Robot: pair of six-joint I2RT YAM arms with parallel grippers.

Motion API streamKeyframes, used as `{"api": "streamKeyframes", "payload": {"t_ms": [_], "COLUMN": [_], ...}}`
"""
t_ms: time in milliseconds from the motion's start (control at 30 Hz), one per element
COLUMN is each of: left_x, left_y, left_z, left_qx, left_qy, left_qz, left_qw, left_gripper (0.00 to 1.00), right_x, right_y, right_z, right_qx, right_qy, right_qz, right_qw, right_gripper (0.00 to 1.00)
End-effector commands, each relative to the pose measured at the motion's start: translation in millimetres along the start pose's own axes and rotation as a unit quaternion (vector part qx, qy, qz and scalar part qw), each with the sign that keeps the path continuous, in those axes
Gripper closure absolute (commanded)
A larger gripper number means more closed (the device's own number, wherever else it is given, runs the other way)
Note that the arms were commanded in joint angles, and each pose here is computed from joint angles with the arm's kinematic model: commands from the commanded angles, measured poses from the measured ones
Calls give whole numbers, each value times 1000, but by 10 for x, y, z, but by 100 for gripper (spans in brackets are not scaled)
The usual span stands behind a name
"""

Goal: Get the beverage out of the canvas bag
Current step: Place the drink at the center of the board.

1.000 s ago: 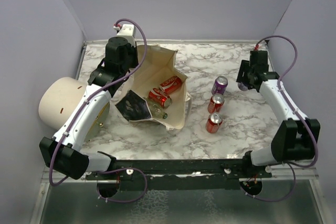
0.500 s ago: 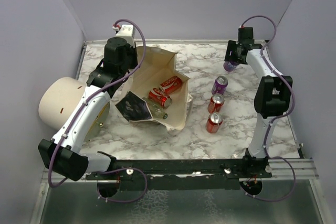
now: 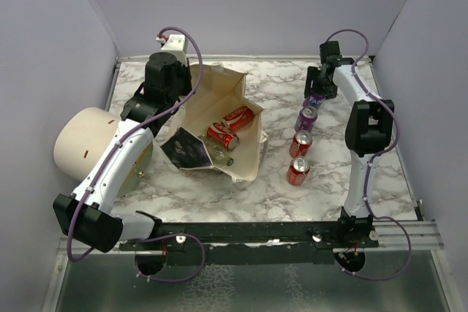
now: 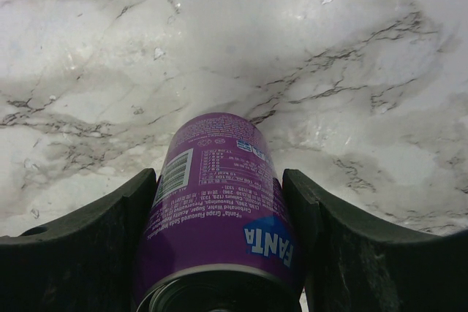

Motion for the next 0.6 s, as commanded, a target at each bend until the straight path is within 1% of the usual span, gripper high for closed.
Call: {"api": "streamKeyframes", "payload": {"t_ms": [0, 100, 133, 167, 200, 267, 333, 467, 567], "left_x": [188, 192, 195, 198, 199, 201, 198, 202, 215], "left_y": [8, 7, 5, 7, 5, 4, 8, 8, 14], "left_z": [71, 82, 85, 86, 90, 95, 94, 104, 123], "left_qx": [-7, -10, -11, -11, -12, -12, -11, -12, -11], "left_qy": [-50, -50, -51, -51, -52, -52, -53, -56, -61], "left_qz": [13, 10, 10, 10, 10, 10, 9, 6, 8], "left_qw": [999, 999, 999, 999, 999, 999, 998, 998, 998], "left_gripper": [100, 100, 100, 100, 100, 100, 100, 100, 100], "right_x": [-14, -7, 5, 14, 22, 22, 33, 108, 204], "right_y": [135, 156, 159, 159, 161, 163, 165, 181, 206], "right_z": [55, 33, 33, 31, 39, 46, 63, 178, 360], "right_qx": [12, 19, 19, 18, 18, 18, 20, 21, 31], "right_qy": [4, 2, 1, 2, 2, 4, 2, -7, -27], "right_qz": [-2, 0, 1, 1, 2, 5, 9, 14, 18], "right_qw": [1000, 1000, 1000, 1000, 1000, 1000, 1000, 1000, 999], "right_gripper": [86, 77, 71, 62, 57, 40, 28, 16, 11]}}
Point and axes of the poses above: each gripper's point midway between its finger pads, its own z axis back along the fingers, its own y axis along the line the jaws close on, x = y × z, the point moved 9 cm from there along z, back along the fingers, and after that the axes turned 10 degrees about -z, right-handed, at the moved point
